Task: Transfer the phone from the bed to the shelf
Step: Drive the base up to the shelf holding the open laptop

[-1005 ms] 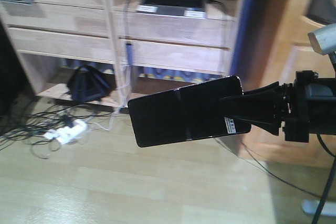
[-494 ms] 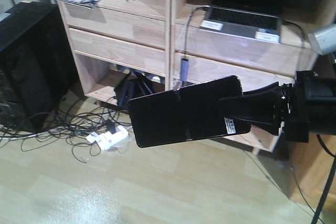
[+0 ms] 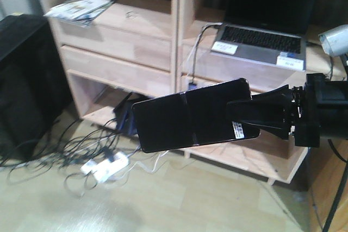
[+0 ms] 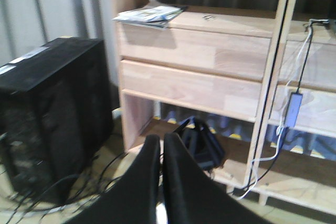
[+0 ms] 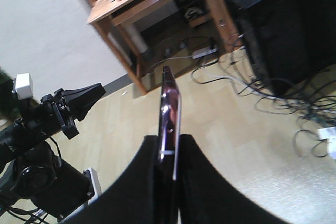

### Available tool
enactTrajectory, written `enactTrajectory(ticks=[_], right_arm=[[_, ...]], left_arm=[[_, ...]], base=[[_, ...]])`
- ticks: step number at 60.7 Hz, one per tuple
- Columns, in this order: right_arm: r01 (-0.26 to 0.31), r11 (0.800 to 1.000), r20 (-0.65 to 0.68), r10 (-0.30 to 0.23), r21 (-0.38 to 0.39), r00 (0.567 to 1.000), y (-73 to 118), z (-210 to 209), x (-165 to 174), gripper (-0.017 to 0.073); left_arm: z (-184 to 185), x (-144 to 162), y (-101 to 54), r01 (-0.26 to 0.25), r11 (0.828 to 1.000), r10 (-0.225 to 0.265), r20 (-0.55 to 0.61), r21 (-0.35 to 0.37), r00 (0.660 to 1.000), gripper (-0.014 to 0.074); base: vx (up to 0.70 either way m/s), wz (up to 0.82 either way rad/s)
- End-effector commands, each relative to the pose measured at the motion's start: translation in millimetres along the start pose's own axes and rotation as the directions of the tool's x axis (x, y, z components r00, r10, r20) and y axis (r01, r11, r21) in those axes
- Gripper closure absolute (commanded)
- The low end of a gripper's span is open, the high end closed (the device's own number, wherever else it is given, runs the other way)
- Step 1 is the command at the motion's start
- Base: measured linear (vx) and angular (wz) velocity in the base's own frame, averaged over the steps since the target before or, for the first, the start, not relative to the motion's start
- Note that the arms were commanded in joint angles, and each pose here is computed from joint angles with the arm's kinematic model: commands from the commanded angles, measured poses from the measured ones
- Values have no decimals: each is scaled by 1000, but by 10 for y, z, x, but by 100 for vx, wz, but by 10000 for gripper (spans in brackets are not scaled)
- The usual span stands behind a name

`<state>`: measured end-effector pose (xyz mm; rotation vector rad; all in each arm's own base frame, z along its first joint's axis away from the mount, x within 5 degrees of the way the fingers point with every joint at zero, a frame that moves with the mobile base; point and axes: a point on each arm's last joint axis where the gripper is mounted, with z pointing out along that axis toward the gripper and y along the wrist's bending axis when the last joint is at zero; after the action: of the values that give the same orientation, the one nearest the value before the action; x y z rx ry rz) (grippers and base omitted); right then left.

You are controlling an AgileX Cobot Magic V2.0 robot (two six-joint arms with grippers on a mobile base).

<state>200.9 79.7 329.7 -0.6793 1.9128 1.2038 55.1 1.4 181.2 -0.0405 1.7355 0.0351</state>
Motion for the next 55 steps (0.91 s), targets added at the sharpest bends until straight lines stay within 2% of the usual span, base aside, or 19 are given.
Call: enactTrajectory(ticks=[1,55], right_arm=[[26,994,77,-18,-108,997,178,-45,-128,564],[26,994,77,-18,-108,997,178,-45,-128,564]], left_arm=[[-4,-60,5,12,1000,-12,77,-4,997,593],[-4,-60,5,12,1000,-12,77,-4,997,593]], base=[[34,-25],[27,-29]])
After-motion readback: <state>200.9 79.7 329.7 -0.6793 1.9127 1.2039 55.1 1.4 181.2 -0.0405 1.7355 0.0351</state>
